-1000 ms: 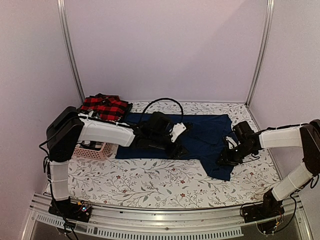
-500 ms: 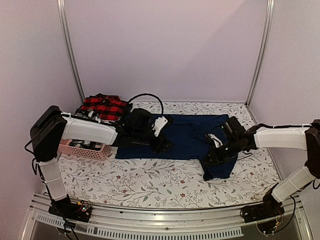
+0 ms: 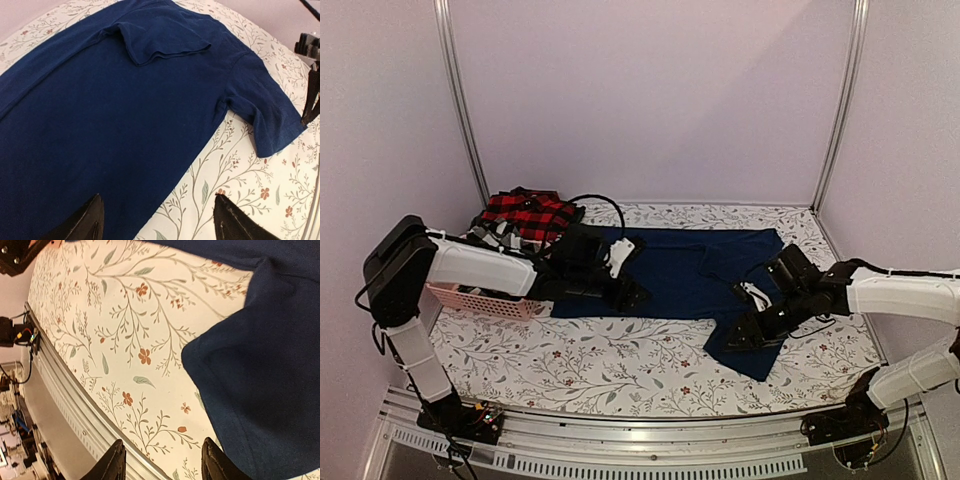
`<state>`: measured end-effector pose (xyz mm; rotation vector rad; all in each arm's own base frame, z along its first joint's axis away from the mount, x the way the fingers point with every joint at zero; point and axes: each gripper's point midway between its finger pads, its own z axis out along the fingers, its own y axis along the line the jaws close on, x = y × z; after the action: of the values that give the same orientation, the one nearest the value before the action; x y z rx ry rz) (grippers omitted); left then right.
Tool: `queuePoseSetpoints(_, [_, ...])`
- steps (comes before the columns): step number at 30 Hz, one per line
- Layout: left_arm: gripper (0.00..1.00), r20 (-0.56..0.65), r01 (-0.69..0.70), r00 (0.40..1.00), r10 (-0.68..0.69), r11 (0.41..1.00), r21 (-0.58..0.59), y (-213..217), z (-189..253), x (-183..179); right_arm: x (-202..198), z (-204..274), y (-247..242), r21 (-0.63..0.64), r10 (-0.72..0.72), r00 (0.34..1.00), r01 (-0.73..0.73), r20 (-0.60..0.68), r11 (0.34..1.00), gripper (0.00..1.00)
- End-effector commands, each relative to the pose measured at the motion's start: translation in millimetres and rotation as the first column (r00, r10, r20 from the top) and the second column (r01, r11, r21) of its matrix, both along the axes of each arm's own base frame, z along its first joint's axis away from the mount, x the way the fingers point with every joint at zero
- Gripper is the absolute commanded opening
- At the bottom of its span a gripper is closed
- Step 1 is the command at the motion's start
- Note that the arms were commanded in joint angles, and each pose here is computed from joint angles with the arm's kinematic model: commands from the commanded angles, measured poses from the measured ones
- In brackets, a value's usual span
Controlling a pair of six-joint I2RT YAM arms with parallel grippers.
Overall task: Fold and stack the mixed laundry pile
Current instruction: Adjust the 1/3-folded T-shirt at the center of the board, then pick up the 1/3-folded T-shirt from the center of the board.
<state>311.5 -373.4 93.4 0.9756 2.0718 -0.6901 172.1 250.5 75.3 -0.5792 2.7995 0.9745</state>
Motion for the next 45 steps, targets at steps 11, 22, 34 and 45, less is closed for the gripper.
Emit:
queuePoseSetpoints(11, [0.85,-0.168,-0.507,0.853,0.494,0.861,-0.040,79.0,15.3,15.5,-5.3,-19.7,-91.9,-0.163,-0.617,0.787,0.610,0.007,0.776,0.54])
queuePoseSetpoints(22, [0.82,-0.188,-0.768,0.620,0.762,0.638,0.054,137.5,-0.1,22.4,37.9,-18.9,-139.2,-0.210,-0.815,0.557,0.826,0.160,0.523,0.57])
queuePoseSetpoints(34, [0.81,-0.268,-0.811,0.541,0.797,0.579,0.085,169.2,-20.0,16.5,71.8,-47.4,-159.5,-0.245,-0.799,0.555,0.828,0.231,0.505,0.50])
queuePoseSetpoints(45, [0.80,-0.284,-0.834,0.494,0.822,0.540,0.111,185.4,-26.0,12.7,78.2,-75.4,-145.2,-0.292,-0.755,0.638,0.758,0.150,0.583,0.26])
